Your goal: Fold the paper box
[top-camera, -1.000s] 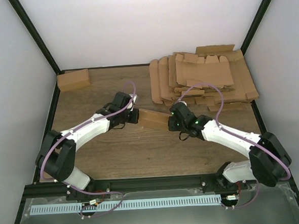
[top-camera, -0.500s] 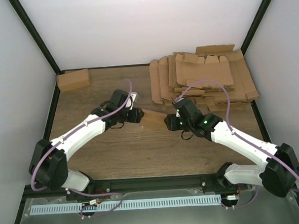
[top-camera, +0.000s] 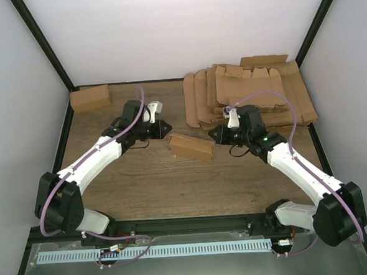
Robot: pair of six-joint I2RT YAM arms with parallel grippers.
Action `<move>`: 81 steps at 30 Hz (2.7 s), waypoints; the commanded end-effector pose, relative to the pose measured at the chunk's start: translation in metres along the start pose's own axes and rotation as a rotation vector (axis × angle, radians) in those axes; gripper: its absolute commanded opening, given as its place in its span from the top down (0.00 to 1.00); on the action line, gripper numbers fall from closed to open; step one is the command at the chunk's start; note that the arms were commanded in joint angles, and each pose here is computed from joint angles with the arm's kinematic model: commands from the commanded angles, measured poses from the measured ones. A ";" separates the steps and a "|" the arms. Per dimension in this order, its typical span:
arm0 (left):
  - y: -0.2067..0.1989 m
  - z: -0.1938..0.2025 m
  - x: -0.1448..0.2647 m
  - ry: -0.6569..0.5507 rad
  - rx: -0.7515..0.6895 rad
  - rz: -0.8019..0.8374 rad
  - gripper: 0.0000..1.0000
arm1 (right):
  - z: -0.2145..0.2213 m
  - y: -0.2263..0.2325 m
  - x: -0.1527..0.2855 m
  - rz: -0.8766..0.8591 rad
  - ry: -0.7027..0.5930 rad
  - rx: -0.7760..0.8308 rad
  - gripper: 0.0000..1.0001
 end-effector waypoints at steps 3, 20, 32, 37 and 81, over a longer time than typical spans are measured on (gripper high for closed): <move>0.000 -0.015 -0.018 -0.019 0.052 0.199 0.96 | -0.008 0.002 -0.007 -0.309 0.031 -0.080 0.99; 0.051 0.060 -0.065 0.131 0.127 0.164 0.96 | 0.044 -0.075 -0.062 -0.284 0.187 -0.235 0.99; 0.036 0.035 -0.046 0.084 0.079 0.147 0.96 | 0.005 -0.045 -0.037 -0.351 0.122 -0.073 0.99; 0.014 0.004 -0.020 -0.013 0.049 0.179 0.93 | 0.032 -0.080 -0.064 -0.326 0.194 -0.146 0.99; 0.023 0.084 0.000 0.191 0.083 0.008 0.87 | 0.093 -0.060 -0.032 -0.071 0.318 -0.020 0.96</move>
Point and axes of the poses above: each gripper's point midway between its finger pads, its own x axis back along the fingers, its own y axis along the line the jaws close on, z = x × y, the point moved 8 cm from there along x, back along the fingers, and after that the axes turned 2 degrees about -x, right-handed, at the moved point
